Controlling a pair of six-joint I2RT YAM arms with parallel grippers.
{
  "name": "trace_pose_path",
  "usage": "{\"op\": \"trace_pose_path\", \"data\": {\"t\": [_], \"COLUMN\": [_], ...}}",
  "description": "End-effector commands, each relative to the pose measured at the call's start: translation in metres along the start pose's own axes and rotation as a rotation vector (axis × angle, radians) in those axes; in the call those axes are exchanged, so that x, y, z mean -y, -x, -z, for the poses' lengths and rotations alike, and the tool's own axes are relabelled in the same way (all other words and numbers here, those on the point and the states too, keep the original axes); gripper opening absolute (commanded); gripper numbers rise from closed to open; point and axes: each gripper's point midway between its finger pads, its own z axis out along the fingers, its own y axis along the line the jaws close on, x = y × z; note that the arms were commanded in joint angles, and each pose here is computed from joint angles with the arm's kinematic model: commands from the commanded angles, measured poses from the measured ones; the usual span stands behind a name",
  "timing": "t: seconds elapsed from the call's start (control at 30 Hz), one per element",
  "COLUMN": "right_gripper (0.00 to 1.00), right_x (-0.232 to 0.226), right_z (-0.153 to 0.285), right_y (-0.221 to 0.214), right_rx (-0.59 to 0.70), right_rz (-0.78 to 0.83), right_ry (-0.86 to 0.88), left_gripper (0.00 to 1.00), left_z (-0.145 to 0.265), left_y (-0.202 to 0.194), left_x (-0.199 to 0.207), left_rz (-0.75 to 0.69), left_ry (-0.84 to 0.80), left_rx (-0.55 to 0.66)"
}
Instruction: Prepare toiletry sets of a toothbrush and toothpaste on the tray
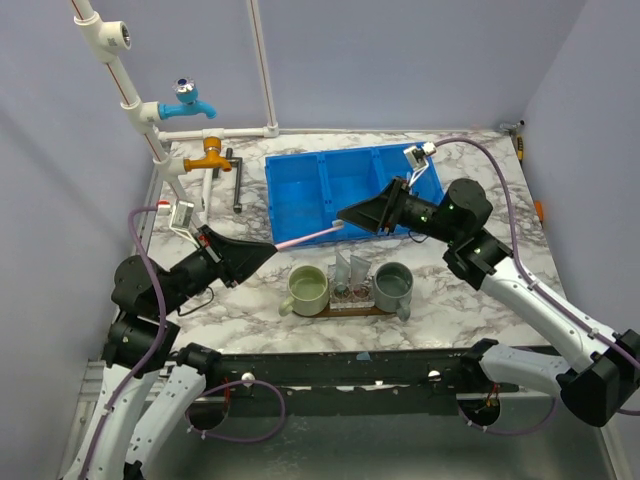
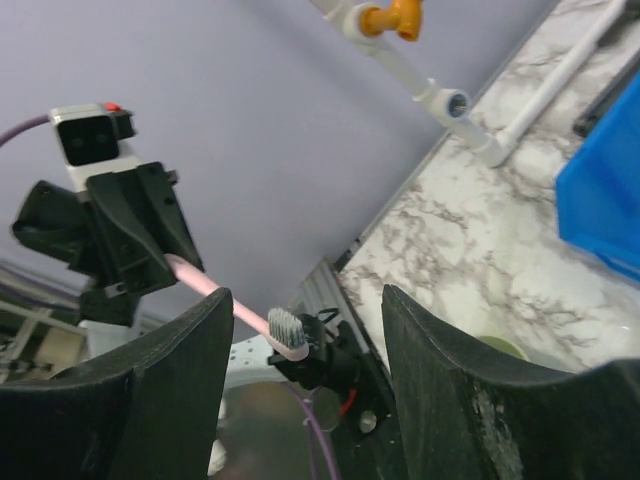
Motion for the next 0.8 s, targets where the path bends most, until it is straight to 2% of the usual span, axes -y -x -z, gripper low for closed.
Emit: {"op": "trace_pose_path", "data": {"t": [0.0,0.3,0.47,0.77], "right_gripper": [0.64,0.60,0.52,0.46], "right_x": [-0.051,-0.066,-0.069,-0.066], "right_z": [0.010,0.015,0.017,0.016], "right_y": [0.008,0.002,0.003,0.001], "right_rx": [0.036,0.019,0.026,0.017], "right_rz": [-0.075,-0.141,-0.160,-0.182], "right_ry": [0.259,0.394,0.412,0.414], "left_gripper": [0.00,0.00,0.00,0.00], "left_z": [0.001,-0.004,-0.005,-0.005], "left_y": [0.006,0.008,0.010,0.016], "left_x": [0.023,0.029,0.027,0.028], "left_rz": [0.026,0.082,0.083,0.071], "left_ry": [-0.127,-0.208,-0.205,-0.214], "left_rx": [0.025,0.043,0.061,0.090]}}
